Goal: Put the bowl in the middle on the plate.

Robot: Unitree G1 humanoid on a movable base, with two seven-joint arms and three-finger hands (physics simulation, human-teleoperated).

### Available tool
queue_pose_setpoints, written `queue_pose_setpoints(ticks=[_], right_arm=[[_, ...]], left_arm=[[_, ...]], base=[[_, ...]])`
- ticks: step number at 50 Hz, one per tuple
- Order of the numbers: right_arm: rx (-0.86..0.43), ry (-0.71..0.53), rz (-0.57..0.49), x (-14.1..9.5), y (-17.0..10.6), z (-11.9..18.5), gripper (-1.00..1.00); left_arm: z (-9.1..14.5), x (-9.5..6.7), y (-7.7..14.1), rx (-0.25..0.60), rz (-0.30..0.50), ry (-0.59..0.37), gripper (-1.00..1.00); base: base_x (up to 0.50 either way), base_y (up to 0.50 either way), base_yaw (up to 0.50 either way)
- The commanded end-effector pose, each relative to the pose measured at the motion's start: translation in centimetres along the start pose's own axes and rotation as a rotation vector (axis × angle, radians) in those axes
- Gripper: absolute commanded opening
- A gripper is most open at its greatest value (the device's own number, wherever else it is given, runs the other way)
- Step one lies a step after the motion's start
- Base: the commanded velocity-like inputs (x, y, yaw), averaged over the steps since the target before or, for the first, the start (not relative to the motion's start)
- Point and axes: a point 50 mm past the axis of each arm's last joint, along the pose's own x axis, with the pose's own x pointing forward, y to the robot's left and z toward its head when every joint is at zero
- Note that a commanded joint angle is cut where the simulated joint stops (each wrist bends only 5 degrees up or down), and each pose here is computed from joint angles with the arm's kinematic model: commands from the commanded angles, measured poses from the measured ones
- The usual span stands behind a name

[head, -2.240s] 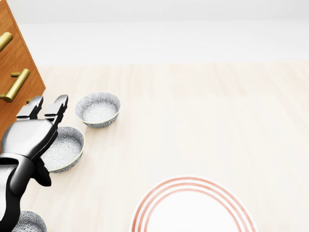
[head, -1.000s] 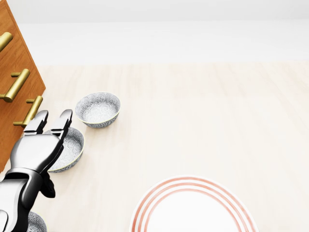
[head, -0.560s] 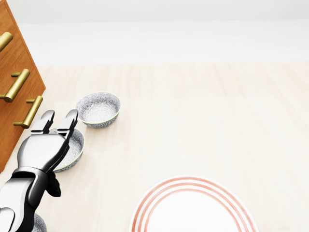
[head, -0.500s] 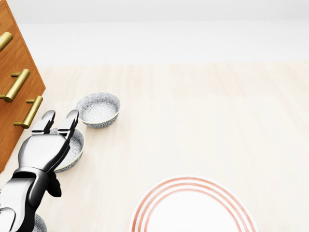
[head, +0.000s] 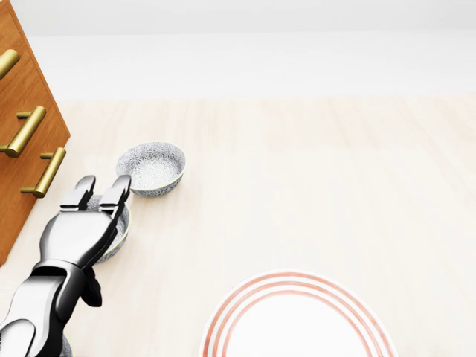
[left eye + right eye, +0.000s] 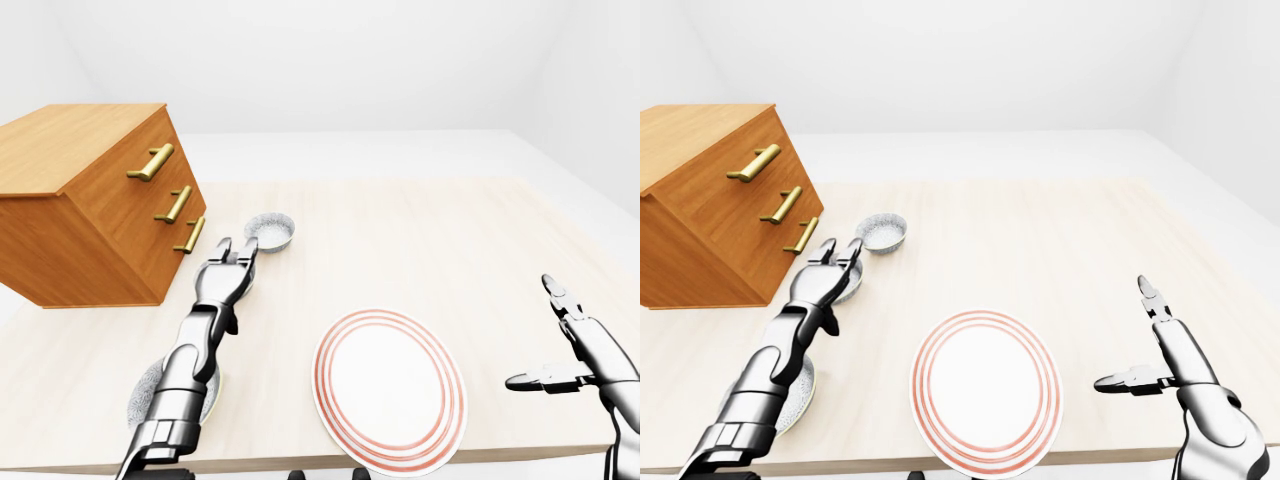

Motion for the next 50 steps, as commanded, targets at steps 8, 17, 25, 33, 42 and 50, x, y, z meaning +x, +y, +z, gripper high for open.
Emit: queue_pose_setpoints(ticks=[8,17,25,33,42,50], right_arm=[[0.004,0.007,0.001,0.1,0.1,-0.2,1.00],[0.001,0.001,0.002,0.0,0.1,0.0,1.00],[0.000,0.000,0.001,0.0,0.0,0.0,1.00],[0.000,-0.001,0.000,0.0,0.0,0.0,1.00],[0.000,-0.003,0.000,-0.1,0.0,0.1,1.00],[0.000,-0.003,0.000,-0.1,0.0,0.1,1.00]], left_arm=[[0.1,0.6,0.3,0.029,0.002,-0.005,1.00],[-0.2,1.1,0.3,0.043,-0.004,0.005,1.00],[-0.5,1.4,0.2,0.050,-0.008,0.012,1.00],[-0.7,1.4,0.2,0.060,-0.010,0.017,1.00],[-1.4,1.5,-0.2,0.091,-0.018,0.033,1.00],[-1.6,1.5,-0.1,0.093,-0.028,0.041,1.00]], base=[[0.00,0.00,0.00],[0.00,0.00,0.00],[0.00,0.00,0.00],[0.00,0.00,0.00],[0.00,0.00,0.00],[0.00,0.00,0.00]])
